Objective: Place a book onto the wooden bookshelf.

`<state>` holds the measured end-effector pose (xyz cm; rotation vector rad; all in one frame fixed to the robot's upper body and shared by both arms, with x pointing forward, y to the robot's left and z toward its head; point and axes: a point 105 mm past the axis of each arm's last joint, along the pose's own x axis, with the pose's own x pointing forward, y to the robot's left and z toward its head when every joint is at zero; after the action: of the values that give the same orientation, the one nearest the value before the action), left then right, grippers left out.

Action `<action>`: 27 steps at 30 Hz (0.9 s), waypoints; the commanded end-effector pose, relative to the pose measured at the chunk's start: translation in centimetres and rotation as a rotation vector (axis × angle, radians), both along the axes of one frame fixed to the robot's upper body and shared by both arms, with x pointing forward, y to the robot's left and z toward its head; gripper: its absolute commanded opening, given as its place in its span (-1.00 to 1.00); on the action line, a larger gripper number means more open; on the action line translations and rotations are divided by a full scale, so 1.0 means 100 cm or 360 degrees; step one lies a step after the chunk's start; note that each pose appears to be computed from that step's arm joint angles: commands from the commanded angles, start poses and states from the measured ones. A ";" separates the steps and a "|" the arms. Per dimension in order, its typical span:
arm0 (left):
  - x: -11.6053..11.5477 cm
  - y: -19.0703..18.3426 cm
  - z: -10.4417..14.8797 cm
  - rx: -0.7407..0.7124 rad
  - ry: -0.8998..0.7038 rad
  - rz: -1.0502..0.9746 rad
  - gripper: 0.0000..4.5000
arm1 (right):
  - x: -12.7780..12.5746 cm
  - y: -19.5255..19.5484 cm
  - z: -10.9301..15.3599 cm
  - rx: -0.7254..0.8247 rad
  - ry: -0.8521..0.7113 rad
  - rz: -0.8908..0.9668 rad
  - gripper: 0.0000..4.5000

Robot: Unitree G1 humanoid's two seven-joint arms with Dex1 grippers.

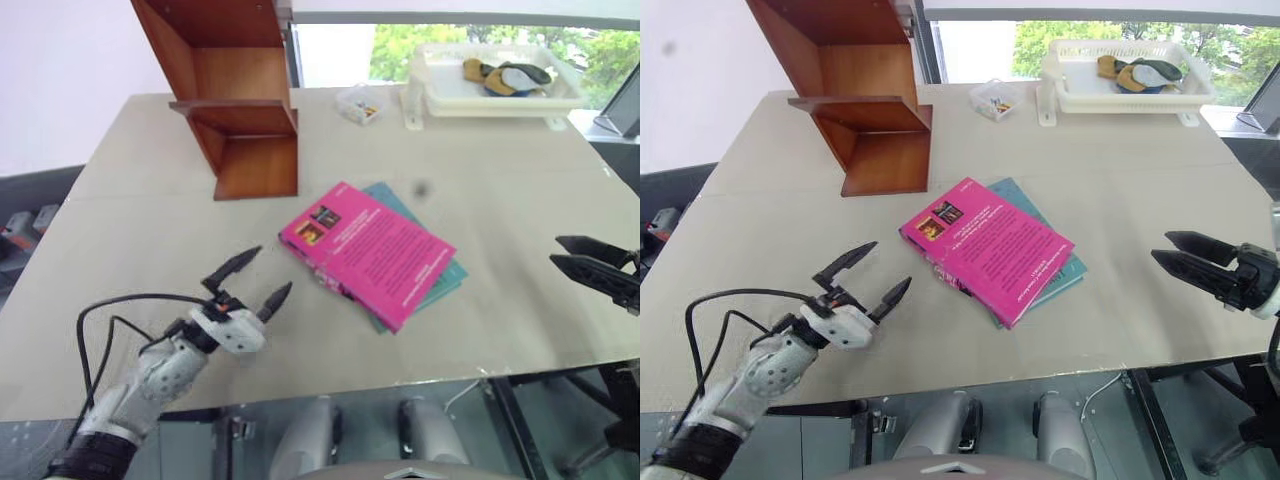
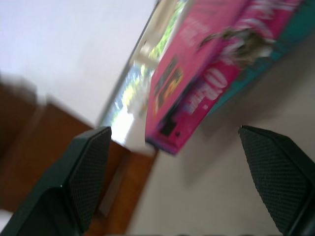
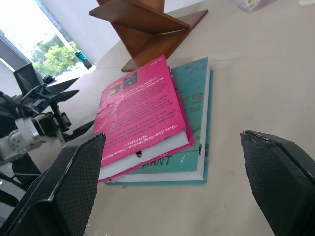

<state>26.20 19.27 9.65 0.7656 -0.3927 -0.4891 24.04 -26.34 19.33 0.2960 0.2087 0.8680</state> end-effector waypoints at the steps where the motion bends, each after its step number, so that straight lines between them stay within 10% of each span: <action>1: 0.006 0.013 0.002 -0.0635 0.0296 0.0063 0.98 | 0.000 -0.001 0.010 -0.0038 -0.0066 0.0016 1.00; 6: -0.003 -0.008 -0.015 -0.1761 0.1060 -0.0191 0.98 | 0.001 -0.002 0.010 -0.0047 -0.0070 0.0013 1.00; 13: -0.006 -0.042 -0.005 -0.2596 0.1690 -0.0454 0.98 | 0.000 -0.005 0.010 -0.0055 -0.0074 -0.0009 1.00; 27: 0.039 -0.075 -0.002 -0.2647 0.1946 -0.0290 0.98 | 0.000 -0.007 0.009 -0.0072 -0.0083 -0.0035 1.00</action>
<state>29.86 12.00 9.54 -1.2065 0.3330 -0.5369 24.22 -26.78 19.07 0.2749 0.2187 0.8500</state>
